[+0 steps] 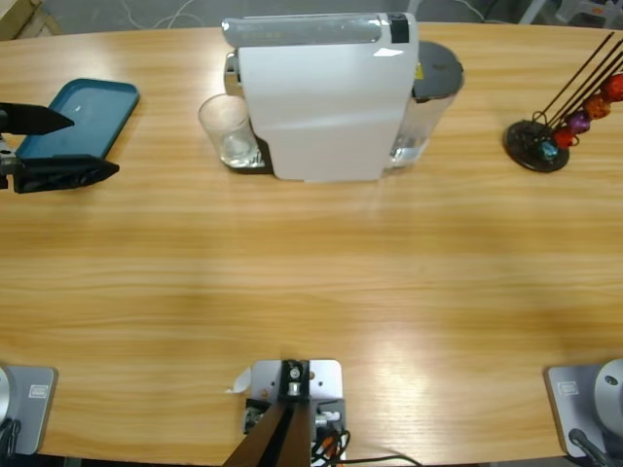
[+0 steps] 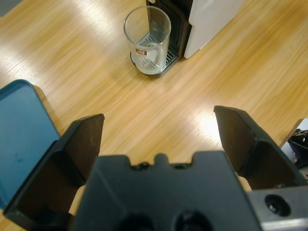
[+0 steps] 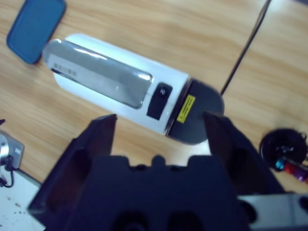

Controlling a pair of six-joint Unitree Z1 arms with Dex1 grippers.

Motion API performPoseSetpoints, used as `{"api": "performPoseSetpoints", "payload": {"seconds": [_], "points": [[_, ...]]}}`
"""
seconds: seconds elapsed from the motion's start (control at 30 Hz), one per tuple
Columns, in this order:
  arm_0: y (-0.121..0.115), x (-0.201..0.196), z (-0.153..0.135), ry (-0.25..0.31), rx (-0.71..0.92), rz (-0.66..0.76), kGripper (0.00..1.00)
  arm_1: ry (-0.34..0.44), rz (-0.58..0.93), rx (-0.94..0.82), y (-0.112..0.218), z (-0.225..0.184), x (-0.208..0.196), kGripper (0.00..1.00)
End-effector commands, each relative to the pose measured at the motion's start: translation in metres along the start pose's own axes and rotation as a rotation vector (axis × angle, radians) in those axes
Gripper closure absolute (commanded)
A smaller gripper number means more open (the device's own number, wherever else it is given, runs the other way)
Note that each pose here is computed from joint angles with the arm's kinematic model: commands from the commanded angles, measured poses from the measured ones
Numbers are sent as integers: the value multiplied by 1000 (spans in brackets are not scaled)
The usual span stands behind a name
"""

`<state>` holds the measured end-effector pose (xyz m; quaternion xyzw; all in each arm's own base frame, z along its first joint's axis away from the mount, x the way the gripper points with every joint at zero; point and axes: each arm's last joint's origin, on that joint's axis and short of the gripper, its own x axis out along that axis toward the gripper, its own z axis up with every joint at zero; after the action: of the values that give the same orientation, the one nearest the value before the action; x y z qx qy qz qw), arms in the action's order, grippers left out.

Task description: Pour coffee

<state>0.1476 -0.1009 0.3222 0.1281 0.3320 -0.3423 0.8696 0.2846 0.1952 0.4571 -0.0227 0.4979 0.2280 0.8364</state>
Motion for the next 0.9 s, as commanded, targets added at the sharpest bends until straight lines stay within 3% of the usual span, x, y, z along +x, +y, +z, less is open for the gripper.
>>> {"api": "performPoseSetpoints", "payload": {"seconds": [0.03, 0.27, 0.47, 0.9], "points": [[-2, -3, 1, -17, 20, -2, 0, 86, -30, 40, -2, 7, 32, 0], [-2, -2, 0, -13, 20, -3, 2, 78, -10, 38, 0, 8, 29, 0], [-3, -6, 6, -34, 26, -5, 4, 69, 40, 12, 3, -3, 1, 0], [-6, -6, 4, -35, 37, -18, 4, 104, 85, -97, 12, -97, -69, 0]]}}
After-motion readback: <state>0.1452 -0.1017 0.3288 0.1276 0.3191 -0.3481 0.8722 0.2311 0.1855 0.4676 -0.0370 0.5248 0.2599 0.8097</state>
